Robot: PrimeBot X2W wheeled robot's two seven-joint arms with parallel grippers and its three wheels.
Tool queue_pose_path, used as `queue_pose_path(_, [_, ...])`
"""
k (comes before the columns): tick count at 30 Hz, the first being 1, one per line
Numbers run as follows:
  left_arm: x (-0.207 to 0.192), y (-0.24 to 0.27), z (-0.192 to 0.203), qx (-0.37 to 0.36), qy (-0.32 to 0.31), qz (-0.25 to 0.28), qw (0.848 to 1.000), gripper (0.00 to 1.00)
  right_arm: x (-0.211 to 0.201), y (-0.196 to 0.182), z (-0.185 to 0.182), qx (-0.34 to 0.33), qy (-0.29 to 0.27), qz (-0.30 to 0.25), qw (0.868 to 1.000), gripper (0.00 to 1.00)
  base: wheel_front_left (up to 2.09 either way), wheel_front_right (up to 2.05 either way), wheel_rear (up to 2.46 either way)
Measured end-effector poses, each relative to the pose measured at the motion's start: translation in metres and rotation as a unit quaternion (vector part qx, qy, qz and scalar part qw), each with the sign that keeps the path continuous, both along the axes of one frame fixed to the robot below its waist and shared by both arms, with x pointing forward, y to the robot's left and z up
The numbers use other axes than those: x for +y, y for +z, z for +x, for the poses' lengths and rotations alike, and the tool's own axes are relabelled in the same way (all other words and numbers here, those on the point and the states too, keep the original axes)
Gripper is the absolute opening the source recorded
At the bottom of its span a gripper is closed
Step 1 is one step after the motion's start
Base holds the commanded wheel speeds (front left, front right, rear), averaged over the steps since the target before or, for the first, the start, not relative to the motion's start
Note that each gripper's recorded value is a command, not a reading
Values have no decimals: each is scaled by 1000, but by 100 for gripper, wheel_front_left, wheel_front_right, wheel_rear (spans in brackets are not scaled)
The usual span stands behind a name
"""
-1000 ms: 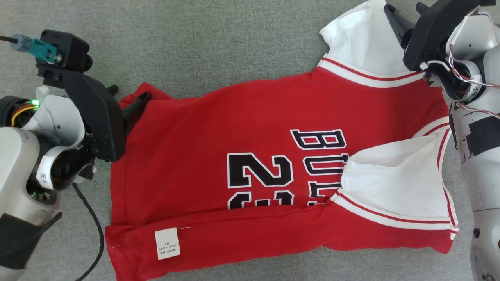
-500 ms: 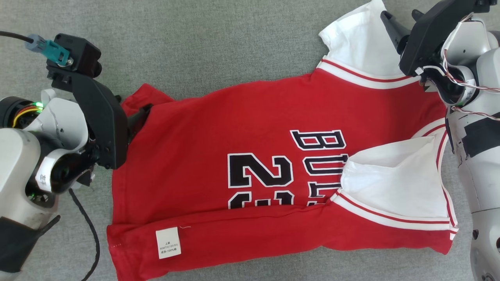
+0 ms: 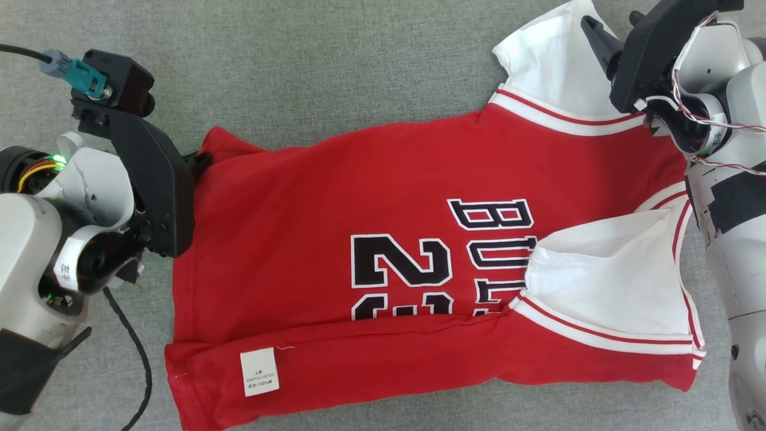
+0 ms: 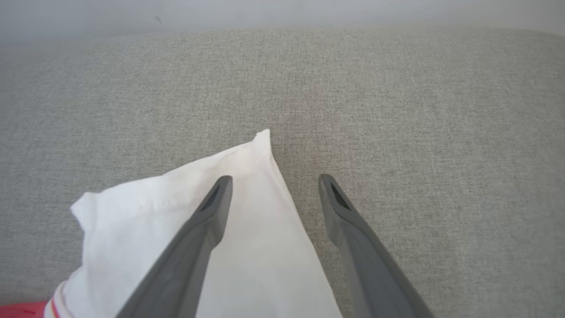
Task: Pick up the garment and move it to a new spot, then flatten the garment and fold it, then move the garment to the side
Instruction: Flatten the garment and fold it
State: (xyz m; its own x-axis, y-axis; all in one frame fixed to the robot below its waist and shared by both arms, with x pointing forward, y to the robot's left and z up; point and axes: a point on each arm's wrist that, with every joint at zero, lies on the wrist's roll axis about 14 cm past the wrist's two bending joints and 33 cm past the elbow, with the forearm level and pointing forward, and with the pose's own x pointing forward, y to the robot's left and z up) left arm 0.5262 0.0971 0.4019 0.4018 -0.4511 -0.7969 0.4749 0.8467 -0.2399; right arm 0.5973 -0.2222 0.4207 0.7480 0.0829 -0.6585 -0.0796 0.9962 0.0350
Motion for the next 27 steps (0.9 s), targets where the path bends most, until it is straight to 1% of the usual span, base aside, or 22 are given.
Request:
queue_pose_path(7, [1,0,3,-10,7,-9,1000,0,-5,-13,0,22,-4,-8,1000,100,0,0,0])
queue_pose_path(13, [0,-1,4,-13,9,-16,1000,0,6,-26,2,46,12,-14,999,100,0,0,0])
queue_pose_path(14, [0,-1,4,-14,10,-17,1000,0,7,-27,2,50,13,-15,999,90,0,0,0])
queue_pose_path(15, [0,-1,4,-15,11,-19,1000,0,7,-27,2,52,14,-15,998,42,0,0,0])
queue_pose_path(16, [-1,0,5,-17,13,-22,1000,0,7,-28,3,52,14,-16,998,42,0,0,0])
queue_pose_path(17, [-2,0,6,-21,14,-25,999,0,6,-27,4,49,13,-16,999,9,0,0,0])
queue_pose_path(18, [-3,1,7,-25,16,-29,999,0,4,-25,6,41,10,-16,999,0,0,0,0])
queue_pose_path(23, [-4,10,19,-62,35,-46,996,0,-3,-7,18,-15,-5,-12,1000,0,0,0,0])
queue_pose_path(24, [-4,10,19,-62,35,-46,996,0,-3,-7,18,-15,-5,-12,1000,0,0,0,0])
queue_pose_path(27, [2,17,32,-97,59,-50,992,0,0,4,24,-48,-6,-8,999,0,0,0,0])
